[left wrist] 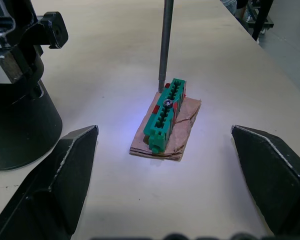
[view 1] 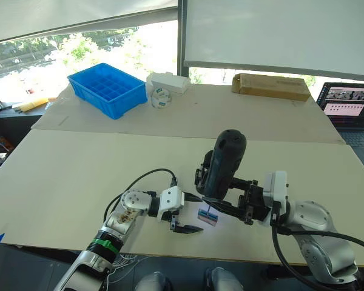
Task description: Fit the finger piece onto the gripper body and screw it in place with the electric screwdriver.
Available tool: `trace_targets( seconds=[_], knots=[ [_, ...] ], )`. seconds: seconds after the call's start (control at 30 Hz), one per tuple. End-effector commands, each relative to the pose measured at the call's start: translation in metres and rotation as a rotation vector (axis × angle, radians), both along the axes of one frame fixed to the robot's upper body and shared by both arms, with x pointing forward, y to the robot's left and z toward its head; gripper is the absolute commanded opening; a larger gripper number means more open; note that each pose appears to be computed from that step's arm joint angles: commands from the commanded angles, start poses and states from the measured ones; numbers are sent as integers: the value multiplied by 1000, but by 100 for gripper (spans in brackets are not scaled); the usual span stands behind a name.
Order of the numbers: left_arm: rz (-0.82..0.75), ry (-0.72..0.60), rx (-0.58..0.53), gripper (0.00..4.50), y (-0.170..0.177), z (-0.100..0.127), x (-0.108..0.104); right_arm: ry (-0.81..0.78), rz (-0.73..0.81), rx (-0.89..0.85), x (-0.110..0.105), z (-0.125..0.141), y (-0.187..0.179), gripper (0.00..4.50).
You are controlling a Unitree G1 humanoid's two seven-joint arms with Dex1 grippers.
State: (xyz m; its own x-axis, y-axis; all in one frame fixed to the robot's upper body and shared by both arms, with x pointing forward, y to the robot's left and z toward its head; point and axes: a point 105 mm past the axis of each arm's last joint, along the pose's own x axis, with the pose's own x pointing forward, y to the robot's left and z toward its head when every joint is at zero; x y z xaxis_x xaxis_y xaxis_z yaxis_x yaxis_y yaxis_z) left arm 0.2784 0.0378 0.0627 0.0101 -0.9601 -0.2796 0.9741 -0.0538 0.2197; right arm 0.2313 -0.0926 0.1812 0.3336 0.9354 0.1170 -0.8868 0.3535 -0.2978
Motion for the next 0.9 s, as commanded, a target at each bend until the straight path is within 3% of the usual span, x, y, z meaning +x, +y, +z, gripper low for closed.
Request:
trace_targets(
  seconds=[0.03, 0.9],
  knots=[
    [-11, 31, 20, 448, -3, -9, -6, -38, 28, 24, -4, 13, 3, 192],
    [2, 40, 27, 448, -1, -13, -6, -21, 23, 15, -3, 9, 2, 192]
  ],
)
